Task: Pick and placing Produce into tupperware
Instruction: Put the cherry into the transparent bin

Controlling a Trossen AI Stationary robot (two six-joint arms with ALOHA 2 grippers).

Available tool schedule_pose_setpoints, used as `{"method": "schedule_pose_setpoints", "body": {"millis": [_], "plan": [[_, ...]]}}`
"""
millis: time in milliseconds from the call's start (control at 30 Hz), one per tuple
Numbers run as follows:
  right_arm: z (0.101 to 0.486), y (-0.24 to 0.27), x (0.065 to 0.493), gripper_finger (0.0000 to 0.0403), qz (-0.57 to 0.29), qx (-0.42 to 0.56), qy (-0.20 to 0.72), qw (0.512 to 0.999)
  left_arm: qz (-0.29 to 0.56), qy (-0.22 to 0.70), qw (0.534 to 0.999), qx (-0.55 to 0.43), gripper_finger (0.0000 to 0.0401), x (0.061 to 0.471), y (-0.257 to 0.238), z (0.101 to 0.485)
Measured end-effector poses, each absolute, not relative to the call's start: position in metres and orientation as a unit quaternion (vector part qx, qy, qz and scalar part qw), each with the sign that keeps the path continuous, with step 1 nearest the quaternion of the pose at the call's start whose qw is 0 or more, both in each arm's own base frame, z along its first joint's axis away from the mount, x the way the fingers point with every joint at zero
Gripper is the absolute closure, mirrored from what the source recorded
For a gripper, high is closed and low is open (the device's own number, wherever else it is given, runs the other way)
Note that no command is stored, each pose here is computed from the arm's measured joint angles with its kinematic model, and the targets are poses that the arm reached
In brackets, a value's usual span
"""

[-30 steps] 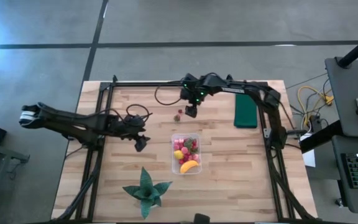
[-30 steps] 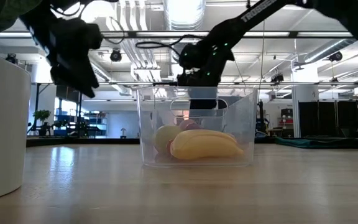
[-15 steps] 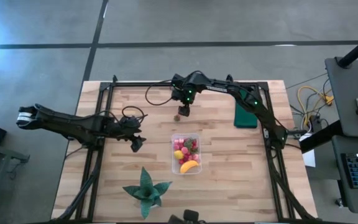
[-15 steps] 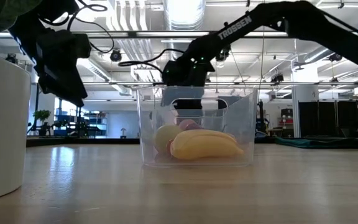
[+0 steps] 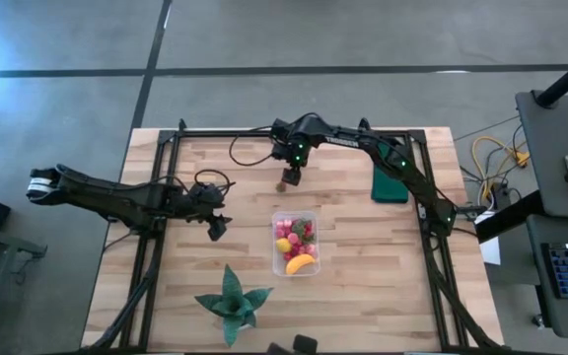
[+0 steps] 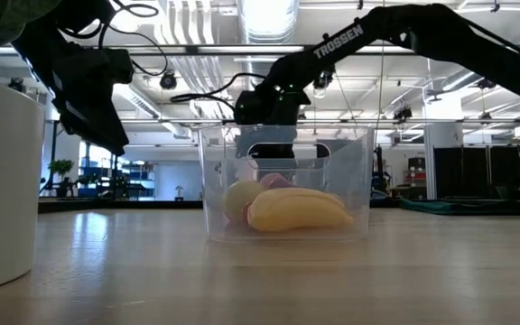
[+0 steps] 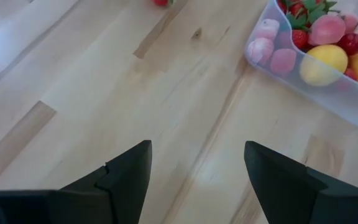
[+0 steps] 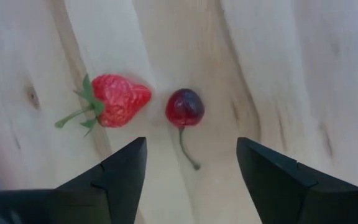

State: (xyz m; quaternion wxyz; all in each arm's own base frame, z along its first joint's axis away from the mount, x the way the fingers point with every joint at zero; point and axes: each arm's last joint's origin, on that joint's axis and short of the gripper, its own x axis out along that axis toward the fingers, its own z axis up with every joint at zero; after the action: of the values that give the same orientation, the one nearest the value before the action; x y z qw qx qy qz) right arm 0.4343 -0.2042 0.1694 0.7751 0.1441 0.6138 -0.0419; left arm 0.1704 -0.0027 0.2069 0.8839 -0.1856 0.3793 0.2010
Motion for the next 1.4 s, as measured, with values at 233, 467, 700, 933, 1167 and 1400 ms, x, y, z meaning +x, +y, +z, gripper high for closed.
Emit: {"method": "schedule_pose_setpoints", "body": {"millis": [233, 467, 700, 933, 1167, 1400], "plan": [[0.175, -0.197, 0.437, 0.0162, -0.039, 0.087, 0.633, 0.768, 0.202, 0.382, 0.883, -0.184, 0.016, 0.171, -0.003, 0.206], [0.18, -0.197, 0.438, 0.0159, -0.037, 0.081, 0.628, 0.773, 0.202, 0.381, 0.883, -0.184, 0.016, 0.171, -0.003, 0.206], [0.179, -0.196, 0.438, 0.0164, -0.031, 0.089, 0.626, 0.774, 0.202, 0.379, 0.884, -0.186, 0.016, 0.172, -0.003, 0.206], [0.187, -0.194, 0.437, 0.0165, -0.034, 0.136, 0.612, 0.778, 0.185, 0.342, 0.911, -0.139, 0.016, 0.186, 0.001, 0.208], [0.269, -0.193, 0.411, 0.0148, -0.081, 0.151, 0.539, 0.825, 0.201, 0.305, 0.924, -0.112, 0.016, 0.213, 0.029, 0.185], [0.341, -0.178, 0.36, 0.0148, -0.172, 0.099, 0.494, 0.847, 0.178, 0.228, 0.95, -0.122, 0.016, 0.248, 0.067, 0.167]]}}
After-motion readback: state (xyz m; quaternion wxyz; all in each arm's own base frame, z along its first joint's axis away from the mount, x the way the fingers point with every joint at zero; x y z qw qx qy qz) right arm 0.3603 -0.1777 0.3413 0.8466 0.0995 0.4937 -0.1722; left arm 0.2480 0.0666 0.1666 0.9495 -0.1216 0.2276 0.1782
